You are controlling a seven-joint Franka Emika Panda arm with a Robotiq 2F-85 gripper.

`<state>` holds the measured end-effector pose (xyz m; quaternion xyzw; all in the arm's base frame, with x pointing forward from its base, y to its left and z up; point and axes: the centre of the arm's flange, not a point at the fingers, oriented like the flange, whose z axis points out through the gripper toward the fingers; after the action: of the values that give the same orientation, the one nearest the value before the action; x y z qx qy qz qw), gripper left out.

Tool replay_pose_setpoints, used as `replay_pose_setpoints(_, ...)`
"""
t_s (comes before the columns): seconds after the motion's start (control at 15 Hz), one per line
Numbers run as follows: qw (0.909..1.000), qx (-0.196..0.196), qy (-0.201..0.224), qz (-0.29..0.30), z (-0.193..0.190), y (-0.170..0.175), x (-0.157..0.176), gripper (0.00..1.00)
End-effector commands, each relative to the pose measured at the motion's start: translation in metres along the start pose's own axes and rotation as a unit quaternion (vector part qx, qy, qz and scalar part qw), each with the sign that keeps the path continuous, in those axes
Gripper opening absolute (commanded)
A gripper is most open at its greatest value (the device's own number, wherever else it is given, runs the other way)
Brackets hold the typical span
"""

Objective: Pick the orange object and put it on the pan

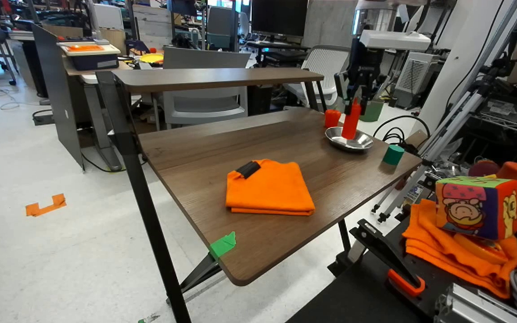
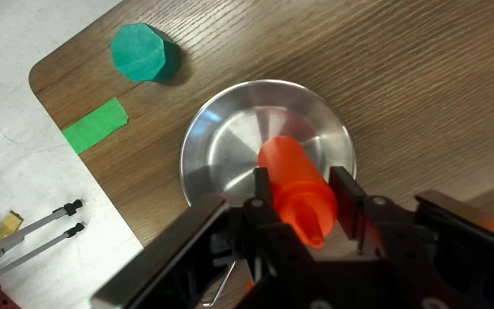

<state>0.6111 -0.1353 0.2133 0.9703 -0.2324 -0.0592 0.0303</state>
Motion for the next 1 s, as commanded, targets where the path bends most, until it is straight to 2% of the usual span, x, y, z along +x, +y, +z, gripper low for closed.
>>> replay_pose_setpoints(0.0, 0.9997, -0.002, 0.015, 0.019, 0.013, 0.005, 0.004, 0.13)
replay_pose_setpoints(0.33, 0.9994, -0.01, 0.011, 0.031, 0.031, 0.009, 0.005, 0.13)
replay_pose_setpoints(0.4, 0.9993, -0.012, 0.011, 0.033, 0.03, 0.01, 0.002, 0.63)
replay_pose_setpoints(0.47, 0.9995, -0.009, 0.01, 0.03, 0.025, 0.012, -0.002, 0.65)
replay_pose_setpoints(0.8, 0.9997, 0.013, 0.022, -0.001, -0.012, 0.022, -0.031, 0.98)
replay_pose_setpoints(0.93, 0.9989, 0.032, 0.03, -0.019, -0.046, 0.025, -0.049, 1.0)
